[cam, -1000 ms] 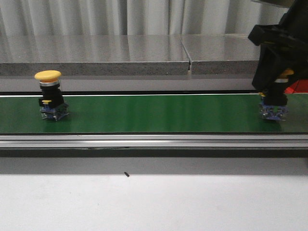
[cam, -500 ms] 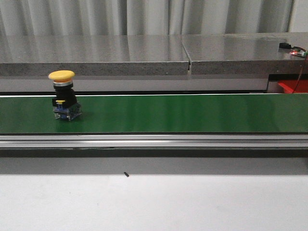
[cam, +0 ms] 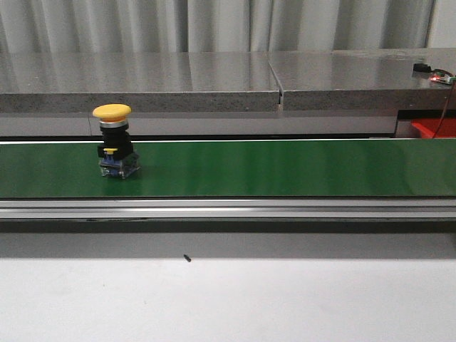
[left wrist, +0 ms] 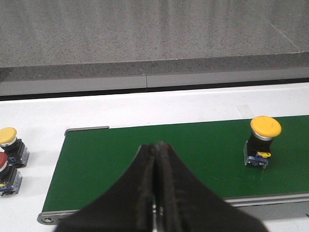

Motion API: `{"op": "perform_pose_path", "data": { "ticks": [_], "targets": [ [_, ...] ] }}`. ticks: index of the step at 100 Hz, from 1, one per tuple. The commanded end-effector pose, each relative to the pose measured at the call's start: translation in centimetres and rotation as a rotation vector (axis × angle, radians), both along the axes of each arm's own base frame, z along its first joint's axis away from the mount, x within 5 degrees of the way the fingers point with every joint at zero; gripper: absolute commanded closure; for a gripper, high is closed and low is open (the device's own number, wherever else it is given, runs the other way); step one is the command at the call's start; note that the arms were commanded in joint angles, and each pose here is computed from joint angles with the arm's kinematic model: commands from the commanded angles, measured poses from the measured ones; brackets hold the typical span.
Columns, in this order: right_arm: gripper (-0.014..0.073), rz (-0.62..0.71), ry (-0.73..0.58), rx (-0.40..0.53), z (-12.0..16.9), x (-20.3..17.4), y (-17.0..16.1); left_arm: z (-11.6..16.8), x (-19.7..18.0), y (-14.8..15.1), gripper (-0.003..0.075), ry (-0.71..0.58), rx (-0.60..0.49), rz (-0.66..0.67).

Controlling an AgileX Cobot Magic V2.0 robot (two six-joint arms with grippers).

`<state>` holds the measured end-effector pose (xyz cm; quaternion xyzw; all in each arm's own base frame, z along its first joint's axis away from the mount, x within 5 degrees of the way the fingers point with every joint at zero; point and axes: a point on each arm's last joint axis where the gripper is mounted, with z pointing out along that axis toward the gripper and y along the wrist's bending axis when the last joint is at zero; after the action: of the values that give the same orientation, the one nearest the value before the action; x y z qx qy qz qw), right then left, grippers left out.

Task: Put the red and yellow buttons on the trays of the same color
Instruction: 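Carry the yellow button into the yellow tray and open the right gripper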

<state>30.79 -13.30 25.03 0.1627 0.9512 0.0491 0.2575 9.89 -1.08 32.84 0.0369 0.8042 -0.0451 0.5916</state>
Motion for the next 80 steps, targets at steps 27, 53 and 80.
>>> {"op": "perform_pose_path", "data": {
  "ticks": [27, 53, 80],
  "targets": [
    [0.0381, -0.046, -0.055, -0.029, -1.0, 1.8, -1.4, 1.5, 0.2, 0.0, 0.0741, -0.100, -0.017, 0.009],
    [0.0381, -0.047, 0.007, 0.001, -3.6, 2.4, -1.7, 1.5, 0.2, 0.0, 0.0741, -0.100, -0.017, 0.009],
    [0.0326, -0.043, 0.035, 0.017, -4.4, 2.5, -1.7, 1.5, 0.2, 0.0, 0.0741, -0.100, -0.017, 0.009]
  ]
}}
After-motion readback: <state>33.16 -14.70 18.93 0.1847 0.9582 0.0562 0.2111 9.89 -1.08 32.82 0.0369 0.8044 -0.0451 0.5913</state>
